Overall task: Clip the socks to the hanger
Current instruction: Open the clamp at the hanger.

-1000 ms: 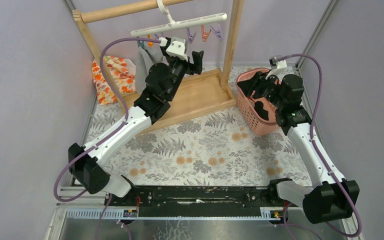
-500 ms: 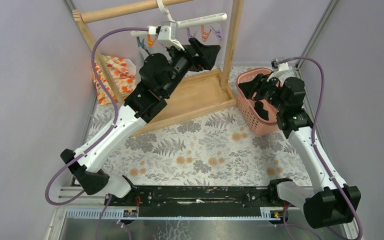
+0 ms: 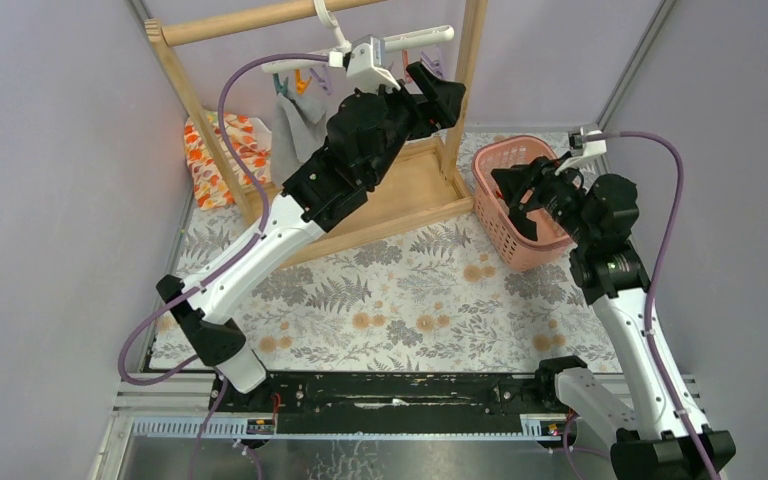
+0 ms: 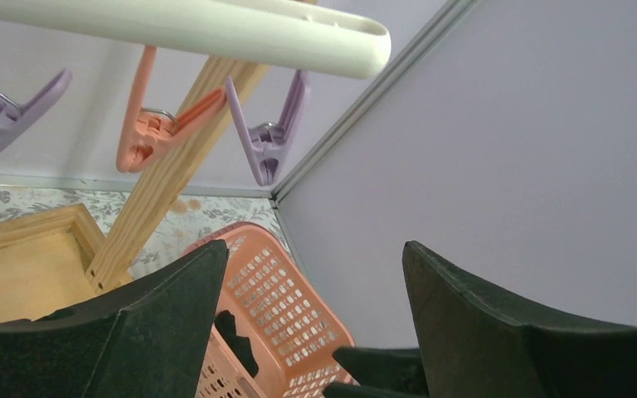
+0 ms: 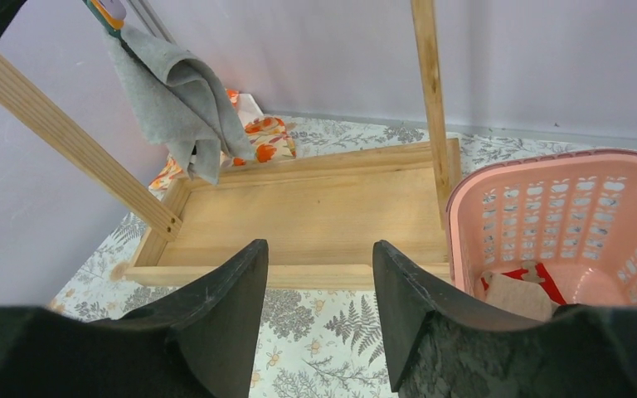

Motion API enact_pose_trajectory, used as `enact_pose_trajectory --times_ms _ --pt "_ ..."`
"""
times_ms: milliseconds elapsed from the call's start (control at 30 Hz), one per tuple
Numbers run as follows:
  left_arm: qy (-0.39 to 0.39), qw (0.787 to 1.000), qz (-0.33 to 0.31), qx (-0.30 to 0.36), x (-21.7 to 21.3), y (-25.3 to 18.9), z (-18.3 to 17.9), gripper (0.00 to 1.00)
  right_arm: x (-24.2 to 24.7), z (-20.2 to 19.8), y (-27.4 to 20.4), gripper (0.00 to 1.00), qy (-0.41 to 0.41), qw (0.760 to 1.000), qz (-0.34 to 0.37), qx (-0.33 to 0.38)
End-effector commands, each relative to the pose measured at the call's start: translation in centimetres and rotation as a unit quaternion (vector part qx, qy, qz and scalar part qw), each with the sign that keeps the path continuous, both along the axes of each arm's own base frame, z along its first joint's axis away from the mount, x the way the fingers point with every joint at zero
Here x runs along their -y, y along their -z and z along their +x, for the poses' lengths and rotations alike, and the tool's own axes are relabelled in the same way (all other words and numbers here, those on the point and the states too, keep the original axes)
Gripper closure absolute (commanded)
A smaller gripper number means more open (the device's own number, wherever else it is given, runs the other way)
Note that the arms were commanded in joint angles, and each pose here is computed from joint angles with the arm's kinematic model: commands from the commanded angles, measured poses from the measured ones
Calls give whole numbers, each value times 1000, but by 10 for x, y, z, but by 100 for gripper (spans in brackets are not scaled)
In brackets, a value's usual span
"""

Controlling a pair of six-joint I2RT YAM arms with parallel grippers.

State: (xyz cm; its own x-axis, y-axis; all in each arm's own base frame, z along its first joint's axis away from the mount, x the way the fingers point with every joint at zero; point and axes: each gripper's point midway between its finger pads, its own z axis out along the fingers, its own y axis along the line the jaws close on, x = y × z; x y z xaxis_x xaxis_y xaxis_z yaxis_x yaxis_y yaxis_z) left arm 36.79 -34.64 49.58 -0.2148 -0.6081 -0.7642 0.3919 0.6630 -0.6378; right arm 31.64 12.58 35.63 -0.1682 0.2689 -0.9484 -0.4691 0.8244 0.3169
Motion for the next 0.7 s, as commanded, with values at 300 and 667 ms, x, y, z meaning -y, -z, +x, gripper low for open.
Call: enact_pose_trajectory --times_ms 300,667 --pt "-64 997 -9 41 0 -37 26 18 20 -34 -12 43 44 999 -12 14" --pt "-104 993 13 46 -16 -35 35 19 24 -37 -13 42 52 998 -16 15"
